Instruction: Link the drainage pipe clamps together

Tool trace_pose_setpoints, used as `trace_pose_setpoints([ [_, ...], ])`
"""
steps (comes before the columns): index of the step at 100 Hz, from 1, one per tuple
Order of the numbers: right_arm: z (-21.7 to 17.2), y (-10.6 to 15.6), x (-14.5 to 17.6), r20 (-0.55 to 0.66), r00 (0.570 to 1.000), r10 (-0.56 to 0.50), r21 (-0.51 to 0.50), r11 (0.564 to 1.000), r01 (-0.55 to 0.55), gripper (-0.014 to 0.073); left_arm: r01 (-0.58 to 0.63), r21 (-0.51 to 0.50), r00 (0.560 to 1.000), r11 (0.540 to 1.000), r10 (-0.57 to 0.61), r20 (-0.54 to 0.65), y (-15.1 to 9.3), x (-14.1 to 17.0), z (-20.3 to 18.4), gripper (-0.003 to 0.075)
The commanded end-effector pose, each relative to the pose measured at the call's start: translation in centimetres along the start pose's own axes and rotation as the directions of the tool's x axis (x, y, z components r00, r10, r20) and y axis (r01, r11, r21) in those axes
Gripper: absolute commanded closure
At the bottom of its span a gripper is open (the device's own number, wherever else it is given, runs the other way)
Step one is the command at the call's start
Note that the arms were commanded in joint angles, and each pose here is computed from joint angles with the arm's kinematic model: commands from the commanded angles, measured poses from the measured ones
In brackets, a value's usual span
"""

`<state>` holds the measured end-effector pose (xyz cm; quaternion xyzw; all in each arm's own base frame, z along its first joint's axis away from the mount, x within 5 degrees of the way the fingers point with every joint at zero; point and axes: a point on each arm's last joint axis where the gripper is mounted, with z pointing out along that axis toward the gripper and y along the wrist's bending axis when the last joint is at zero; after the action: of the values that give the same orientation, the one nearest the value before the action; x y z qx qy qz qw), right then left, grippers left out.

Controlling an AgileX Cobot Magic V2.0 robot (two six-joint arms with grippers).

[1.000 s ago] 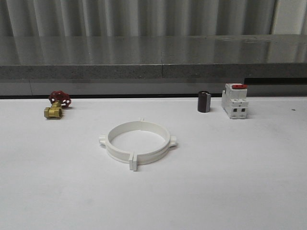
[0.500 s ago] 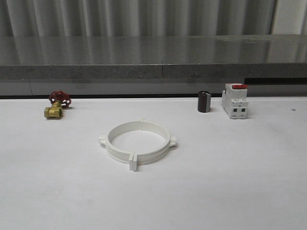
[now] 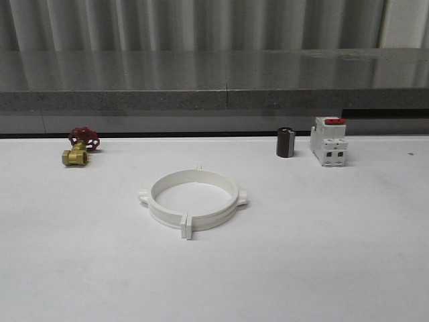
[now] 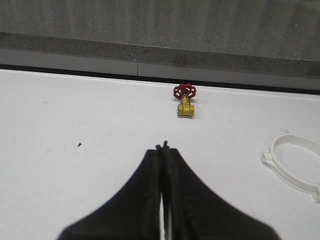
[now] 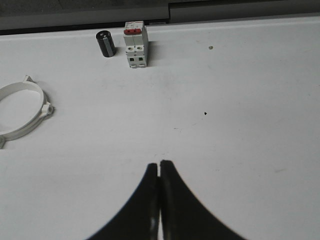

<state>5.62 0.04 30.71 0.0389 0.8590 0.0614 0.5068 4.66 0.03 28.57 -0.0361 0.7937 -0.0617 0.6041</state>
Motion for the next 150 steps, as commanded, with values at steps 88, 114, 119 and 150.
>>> trace_pose_setpoints([
  [88, -0.3, 0.3, -1.5, 0.116, 0.993, -0.02, -0.022, 0.999, 0.023, 0.0713, 0.002, 0.021, 0.996, 1.0, -0.003, 0.086, -0.3, -1.4, -0.2, 0.074],
  [114, 0.4, 0.6, -0.5, 0.298, 0.953, -0.052, -0.075, 0.994, 0.078, 0.0713, 0.002, 0.021, 0.996, 1.0, -0.003, 0.086, -0.3, -1.4, -0.2, 0.074],
  [119, 0.6, 0.6, 0.2, 0.344, 0.937, -0.058, -0.088, 0.992, 0.093, 0.0713, 0.002, 0.021, 0.996, 1.0, -0.003, 0.086, -0.3, -1.4, -0.2, 0.074],
  [150, 2.2, -0.4, 6.0, 0.479, 0.878, -0.02, -0.111, 0.99, 0.083, 0.0713, 0.002, 0.021, 0.996, 1.0, -0.003, 0.086, -0.3, -1.4, -0.2, 0.074],
])
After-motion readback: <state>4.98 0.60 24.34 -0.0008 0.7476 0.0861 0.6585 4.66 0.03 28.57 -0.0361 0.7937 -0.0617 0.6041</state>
